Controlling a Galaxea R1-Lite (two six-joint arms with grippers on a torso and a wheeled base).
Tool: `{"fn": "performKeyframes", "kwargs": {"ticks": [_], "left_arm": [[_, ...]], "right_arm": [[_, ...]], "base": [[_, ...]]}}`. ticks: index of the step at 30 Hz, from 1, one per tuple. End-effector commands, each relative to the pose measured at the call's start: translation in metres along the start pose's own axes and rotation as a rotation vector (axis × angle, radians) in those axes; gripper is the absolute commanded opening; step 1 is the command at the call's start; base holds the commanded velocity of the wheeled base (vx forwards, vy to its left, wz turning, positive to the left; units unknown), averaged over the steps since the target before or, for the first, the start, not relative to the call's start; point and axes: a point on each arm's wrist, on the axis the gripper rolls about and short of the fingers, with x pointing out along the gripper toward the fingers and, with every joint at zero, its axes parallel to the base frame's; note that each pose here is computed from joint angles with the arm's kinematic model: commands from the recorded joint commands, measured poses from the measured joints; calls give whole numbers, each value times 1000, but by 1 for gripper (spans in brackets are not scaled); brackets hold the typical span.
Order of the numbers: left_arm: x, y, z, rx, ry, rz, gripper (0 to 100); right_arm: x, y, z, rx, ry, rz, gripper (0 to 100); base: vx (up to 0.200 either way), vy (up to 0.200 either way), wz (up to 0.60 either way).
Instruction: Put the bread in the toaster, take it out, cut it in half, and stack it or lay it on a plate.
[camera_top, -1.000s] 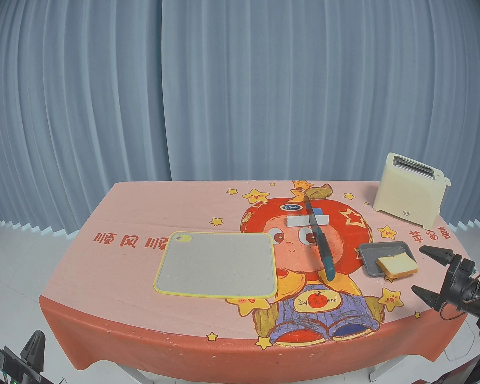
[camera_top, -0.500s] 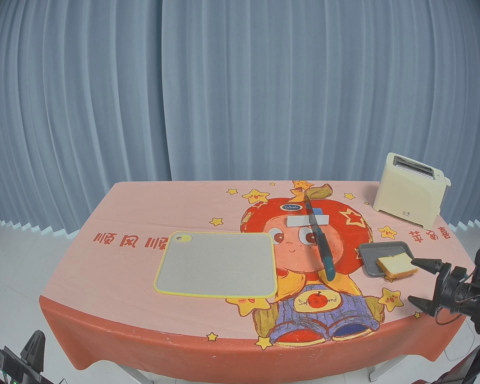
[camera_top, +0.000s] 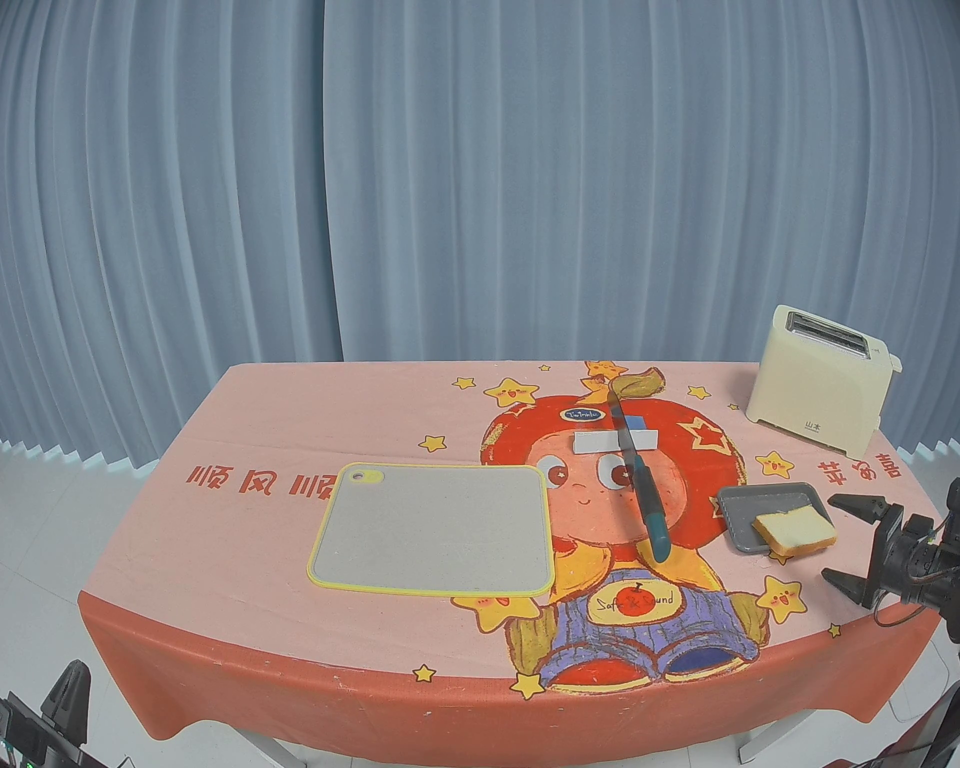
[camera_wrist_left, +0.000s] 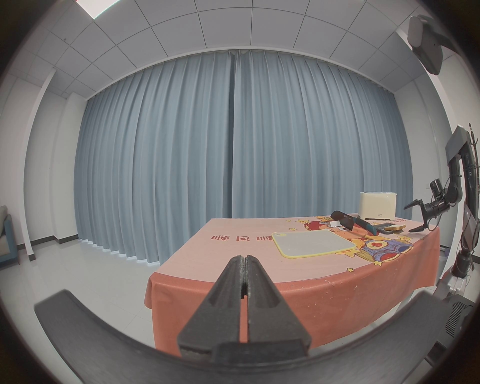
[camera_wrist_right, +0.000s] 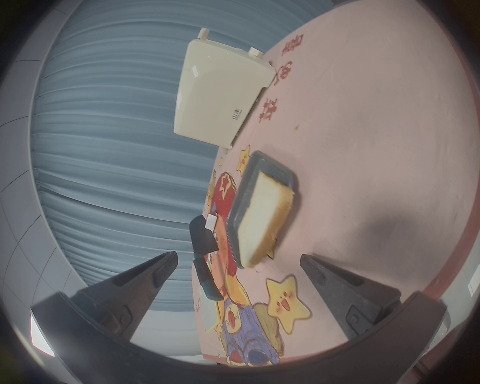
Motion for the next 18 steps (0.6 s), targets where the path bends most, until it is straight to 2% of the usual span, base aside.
{"fn": "performKeyframes", "kwargs": {"ticks": [1,11,18], "left_arm": [[1,0,-5,-1,17,0,0],[1,0,-5,-1,19,0,0],[1,0,-5,-1,19,0,0]], "right_arm": [[6,0,5,15,-4,5,100],[26,-12,15,19,-5,5,100],[30,-12,16,11,-20,31,100]], "base": [[0,0,0],[0,0,0],[0,0,0]]}}
